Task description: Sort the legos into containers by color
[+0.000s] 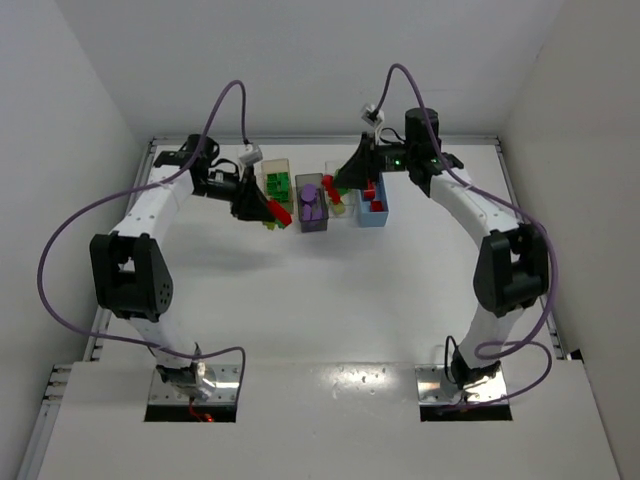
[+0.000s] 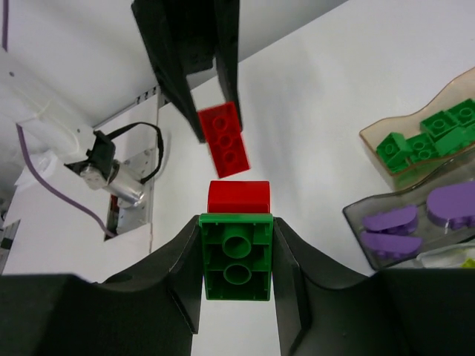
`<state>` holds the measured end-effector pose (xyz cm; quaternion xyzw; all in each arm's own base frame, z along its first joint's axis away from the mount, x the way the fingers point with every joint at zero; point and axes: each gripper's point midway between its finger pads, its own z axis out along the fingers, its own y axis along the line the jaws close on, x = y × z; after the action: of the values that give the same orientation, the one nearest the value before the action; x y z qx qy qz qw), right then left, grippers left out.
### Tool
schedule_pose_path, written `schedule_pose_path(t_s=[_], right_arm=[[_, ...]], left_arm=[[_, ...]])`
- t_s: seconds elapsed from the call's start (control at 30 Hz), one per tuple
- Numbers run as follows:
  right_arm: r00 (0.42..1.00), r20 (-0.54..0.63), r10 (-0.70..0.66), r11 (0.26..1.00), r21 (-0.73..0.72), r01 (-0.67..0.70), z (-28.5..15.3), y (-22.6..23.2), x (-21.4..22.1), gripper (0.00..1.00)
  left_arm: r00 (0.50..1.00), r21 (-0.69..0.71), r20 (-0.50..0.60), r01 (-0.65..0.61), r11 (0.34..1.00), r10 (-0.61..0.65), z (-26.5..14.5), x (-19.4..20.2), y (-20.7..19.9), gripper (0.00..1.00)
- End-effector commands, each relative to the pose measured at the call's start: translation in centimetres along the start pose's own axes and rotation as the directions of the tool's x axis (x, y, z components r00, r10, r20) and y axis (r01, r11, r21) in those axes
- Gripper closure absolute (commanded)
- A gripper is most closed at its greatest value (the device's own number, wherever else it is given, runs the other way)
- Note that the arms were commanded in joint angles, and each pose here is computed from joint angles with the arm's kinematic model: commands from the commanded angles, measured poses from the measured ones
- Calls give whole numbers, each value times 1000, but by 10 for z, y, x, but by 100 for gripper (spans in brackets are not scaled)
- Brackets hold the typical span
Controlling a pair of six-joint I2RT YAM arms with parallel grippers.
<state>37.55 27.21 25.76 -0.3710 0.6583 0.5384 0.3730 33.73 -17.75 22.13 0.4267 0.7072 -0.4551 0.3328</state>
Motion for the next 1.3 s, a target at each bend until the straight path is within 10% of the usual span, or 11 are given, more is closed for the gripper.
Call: schedule_pose_path(t_s=[0.0,0.53,1.27], right_arm=[[998,31,-60,998,-15,60,15,-13,-22,96],[993,111,-30,999,27,27,37,-35,-50,96],[990,117,-79,882,471,15,-90,-42,-29,96]], left_arm=[[999,-4,3,-33,999,33,-14,7,-16,76],[966,-576,-211,0,818,-149,-13,93,31,76],[884,-269,-466,-187,945,42,154,129,-20,64]])
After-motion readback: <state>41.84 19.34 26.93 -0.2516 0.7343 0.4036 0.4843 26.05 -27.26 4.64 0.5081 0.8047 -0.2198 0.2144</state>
